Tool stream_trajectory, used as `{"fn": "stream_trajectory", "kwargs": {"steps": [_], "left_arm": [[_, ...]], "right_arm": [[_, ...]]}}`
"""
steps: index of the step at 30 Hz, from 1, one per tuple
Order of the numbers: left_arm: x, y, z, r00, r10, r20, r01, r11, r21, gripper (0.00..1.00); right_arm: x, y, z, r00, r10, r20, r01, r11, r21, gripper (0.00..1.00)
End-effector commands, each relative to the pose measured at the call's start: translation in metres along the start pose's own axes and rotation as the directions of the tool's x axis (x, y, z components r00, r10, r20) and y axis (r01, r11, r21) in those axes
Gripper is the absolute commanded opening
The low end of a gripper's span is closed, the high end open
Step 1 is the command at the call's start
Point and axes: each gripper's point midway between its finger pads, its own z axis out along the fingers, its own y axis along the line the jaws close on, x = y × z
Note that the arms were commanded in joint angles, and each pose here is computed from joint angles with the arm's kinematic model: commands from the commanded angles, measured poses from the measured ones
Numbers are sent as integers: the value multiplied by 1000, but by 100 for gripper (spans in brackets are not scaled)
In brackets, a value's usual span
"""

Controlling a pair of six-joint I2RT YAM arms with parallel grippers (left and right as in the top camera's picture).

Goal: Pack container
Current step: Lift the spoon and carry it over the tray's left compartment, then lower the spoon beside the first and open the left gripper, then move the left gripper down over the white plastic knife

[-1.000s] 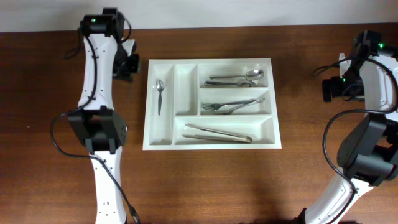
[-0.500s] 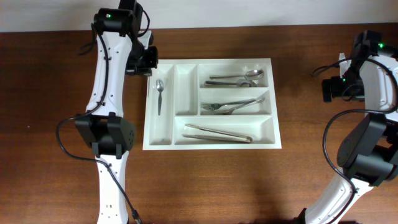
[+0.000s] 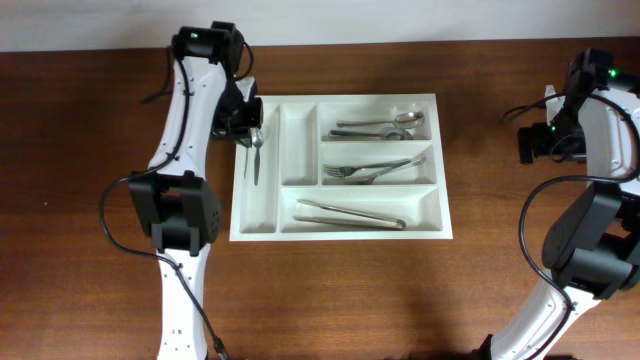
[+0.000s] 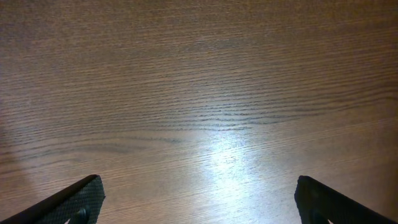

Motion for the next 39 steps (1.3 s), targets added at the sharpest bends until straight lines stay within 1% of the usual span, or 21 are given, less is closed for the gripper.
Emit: {"fn": "stream_trajectory", "kwargs": {"steps": [1, 7, 14, 19, 23, 26, 27, 29, 30, 32, 33, 34, 35, 39], "left_arm": [[9, -6, 7, 999, 6, -32, -7, 1000, -23, 2], [8, -11, 22, 999, 20, -43, -21, 999, -25, 4], [7, -10, 25, 999, 18, -42, -20, 999, -25, 13], [2, -10, 25, 999, 22, -26, -22, 999, -23, 33], [-12, -13, 21, 998, 43, 37, -42, 999, -14, 42], [-22, -13, 3, 992, 76, 100, -75, 997, -9, 52], [-26, -12, -4, 989, 85, 122, -84, 996, -9, 59], [-32, -5, -26, 981, 88, 176, -85, 996, -23, 79], [-32, 1, -35, 978, 81, 193, -75, 996, -39, 84], [-29, 20, -56, 974, 71, 216, -51, 994, -94, 87], [-26, 29, -63, 974, 63, 218, -38, 992, -118, 95], [-27, 37, -71, 969, 53, 240, -22, 991, -130, 98], [-26, 41, -80, 965, 42, 260, -10, 992, -125, 100], [-20, 52, -107, 949, 16, 316, 19, 994, -106, 99]], "right_arm": [[2, -3, -2, 1000, 0, -1, 0, 1000, 13, 99], [2, -3, -2, 1000, 0, -1, 0, 1000, 13, 99], [2, -3, -2, 1000, 0, -1, 0, 1000, 13, 99], [2, -3, -2, 1000, 0, -1, 0, 1000, 13, 99], [2, -3, -2, 1000, 0, -1, 0, 1000, 13, 99], [2, -3, -2, 1000, 0, -1, 0, 1000, 13, 99], [2, -3, -2, 1000, 0, -1, 0, 1000, 13, 99], [2, -3, -2, 1000, 0, -1, 0, 1000, 13, 99], [2, -3, -2, 1000, 0, -1, 0, 1000, 13, 99], [2, -3, -2, 1000, 0, -1, 0, 1000, 13, 99], [2, -3, -2, 1000, 0, -1, 0, 1000, 13, 99], [2, -3, -2, 1000, 0, -1, 0, 1000, 13, 99], [2, -3, -2, 1000, 0, -1, 0, 1000, 13, 99], [2, -3, -2, 1000, 0, -1, 0, 1000, 13, 99]]}}
